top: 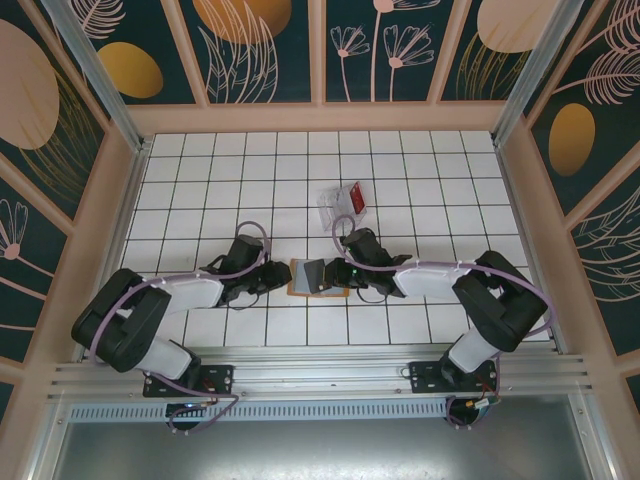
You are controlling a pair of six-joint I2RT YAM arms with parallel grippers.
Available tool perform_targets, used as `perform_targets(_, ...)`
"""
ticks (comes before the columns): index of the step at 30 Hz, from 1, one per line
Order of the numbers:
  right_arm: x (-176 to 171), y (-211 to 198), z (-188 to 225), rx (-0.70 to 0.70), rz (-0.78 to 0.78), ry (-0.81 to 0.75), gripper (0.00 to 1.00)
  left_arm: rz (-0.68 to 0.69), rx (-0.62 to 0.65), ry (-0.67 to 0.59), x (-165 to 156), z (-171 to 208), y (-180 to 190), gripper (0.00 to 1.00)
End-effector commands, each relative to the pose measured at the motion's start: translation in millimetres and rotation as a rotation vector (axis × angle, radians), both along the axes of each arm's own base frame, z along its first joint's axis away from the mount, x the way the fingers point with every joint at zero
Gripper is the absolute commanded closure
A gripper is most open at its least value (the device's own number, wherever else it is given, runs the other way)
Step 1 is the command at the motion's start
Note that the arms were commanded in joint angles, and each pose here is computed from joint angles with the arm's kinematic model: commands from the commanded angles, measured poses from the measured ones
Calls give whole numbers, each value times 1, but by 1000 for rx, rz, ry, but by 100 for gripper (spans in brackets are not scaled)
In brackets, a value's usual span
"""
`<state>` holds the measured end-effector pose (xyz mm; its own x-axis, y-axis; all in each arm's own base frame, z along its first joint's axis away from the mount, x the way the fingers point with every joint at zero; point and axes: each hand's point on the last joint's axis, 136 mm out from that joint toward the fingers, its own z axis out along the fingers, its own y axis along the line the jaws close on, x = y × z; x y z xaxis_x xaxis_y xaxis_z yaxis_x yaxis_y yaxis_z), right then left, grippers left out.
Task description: Put the credit cards into the card holder
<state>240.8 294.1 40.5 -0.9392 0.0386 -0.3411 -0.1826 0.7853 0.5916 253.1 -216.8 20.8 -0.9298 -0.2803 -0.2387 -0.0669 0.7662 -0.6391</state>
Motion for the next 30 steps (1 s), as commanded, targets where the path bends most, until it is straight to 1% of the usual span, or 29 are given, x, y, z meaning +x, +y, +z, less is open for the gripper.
perform_targets(1,-6,-7,-2,-42,1,42,77,-46,46,120,-37,-21,11,63)
perform_targets(5,-6,-11,-4,-67,1,44,76,-81,21,136,-42,-24,1,63)
perform_targets(9,-10,-4,-5,-49,24,62,76,-106,-6,151,-45,-27,-13,63)
perform_targets(16,-14,1,-1,-29,59,73,75,-102,8,159,-51,-30,-12,65)
perform_targets(22,-21,4,-3,-15,77,97,75,-77,-19,161,-53,-31,-12,70)
perform_targets(27,-21,-6,7,-38,52,69,75,-67,-18,158,-53,-32,-11,80)
perform_targets(30,-24,-8,17,-33,58,49,74,-61,-17,156,-53,-33,-10,84)
